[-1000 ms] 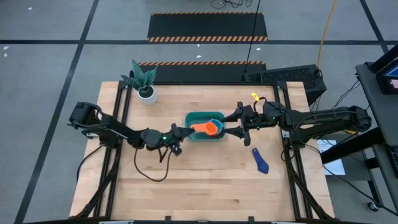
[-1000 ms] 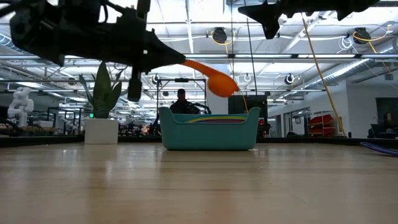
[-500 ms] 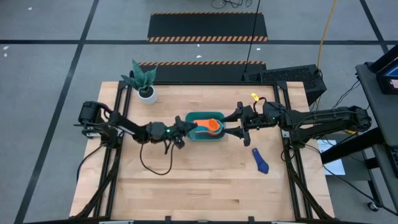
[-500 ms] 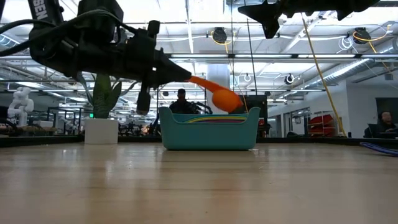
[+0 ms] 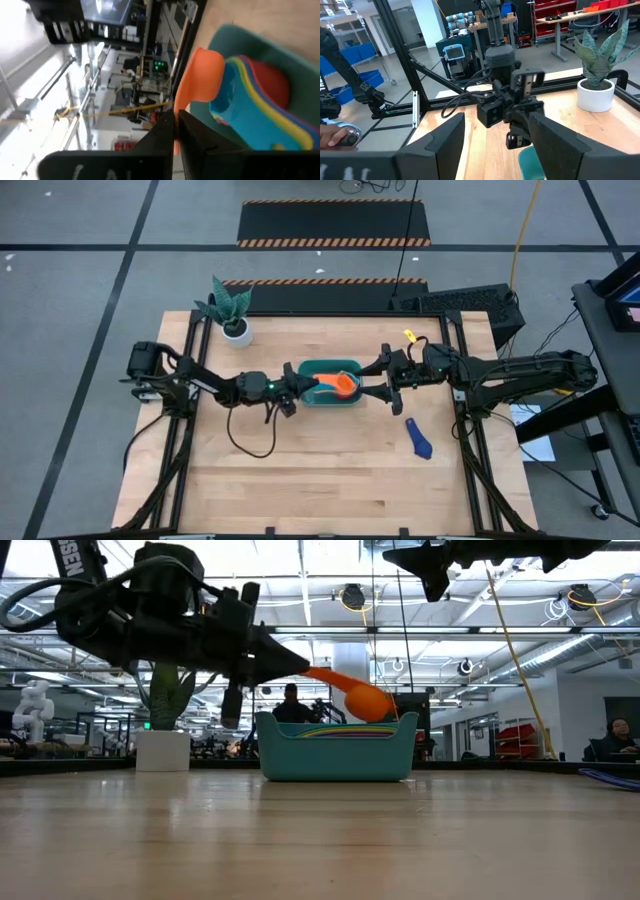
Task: Nest measuring cups in basket
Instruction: Stack the orange measuring cup on top of the light blue measuring cup inside the light blue bin, then adjust the stack of measuring cups inside the light blue bin
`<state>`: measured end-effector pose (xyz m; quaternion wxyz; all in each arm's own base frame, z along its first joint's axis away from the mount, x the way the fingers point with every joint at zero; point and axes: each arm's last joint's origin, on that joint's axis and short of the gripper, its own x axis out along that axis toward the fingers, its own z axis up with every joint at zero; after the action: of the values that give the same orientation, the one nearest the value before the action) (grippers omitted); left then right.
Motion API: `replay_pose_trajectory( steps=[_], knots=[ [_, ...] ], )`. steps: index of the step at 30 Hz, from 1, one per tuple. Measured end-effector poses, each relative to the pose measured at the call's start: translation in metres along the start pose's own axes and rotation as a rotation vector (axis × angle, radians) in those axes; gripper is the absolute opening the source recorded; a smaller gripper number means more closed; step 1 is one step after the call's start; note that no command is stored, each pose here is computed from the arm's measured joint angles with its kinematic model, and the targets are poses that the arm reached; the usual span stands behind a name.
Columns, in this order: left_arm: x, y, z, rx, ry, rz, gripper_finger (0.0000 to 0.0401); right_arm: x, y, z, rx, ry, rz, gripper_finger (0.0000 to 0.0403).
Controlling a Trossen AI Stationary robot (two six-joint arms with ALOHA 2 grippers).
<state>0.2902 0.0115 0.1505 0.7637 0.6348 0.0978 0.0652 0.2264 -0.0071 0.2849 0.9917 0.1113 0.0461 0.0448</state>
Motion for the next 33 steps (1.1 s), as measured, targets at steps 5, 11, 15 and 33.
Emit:
replay_pose_trajectory(
  steps=[5, 11, 15, 33],
  knots=[
    [0.001, -0.001, -0.008, -0.041, 0.019, -0.027, 0.0049, 0.0, 0.0, 0.0, 0.0, 0.0, 0.0, 0.0215],
    [0.001, -0.007, -0.009, -0.071, -0.024, -0.092, 0.0061, 0.0, 0.0, 0.0, 0.0, 0.002, 0.002, 0.0215],
    [0.001, -0.009, -0.009, -0.107, -0.016, -0.118, 0.0062, 0.0, 0.0, -0.001, 0.002, 0.011, 0.001, 0.0215],
    [0.011, 0.012, -0.008, -0.706, 0.143, -0.033, 0.0063, 0.0, 0.0, -0.002, 0.003, 0.016, 0.0, 0.0215]
  ],
)
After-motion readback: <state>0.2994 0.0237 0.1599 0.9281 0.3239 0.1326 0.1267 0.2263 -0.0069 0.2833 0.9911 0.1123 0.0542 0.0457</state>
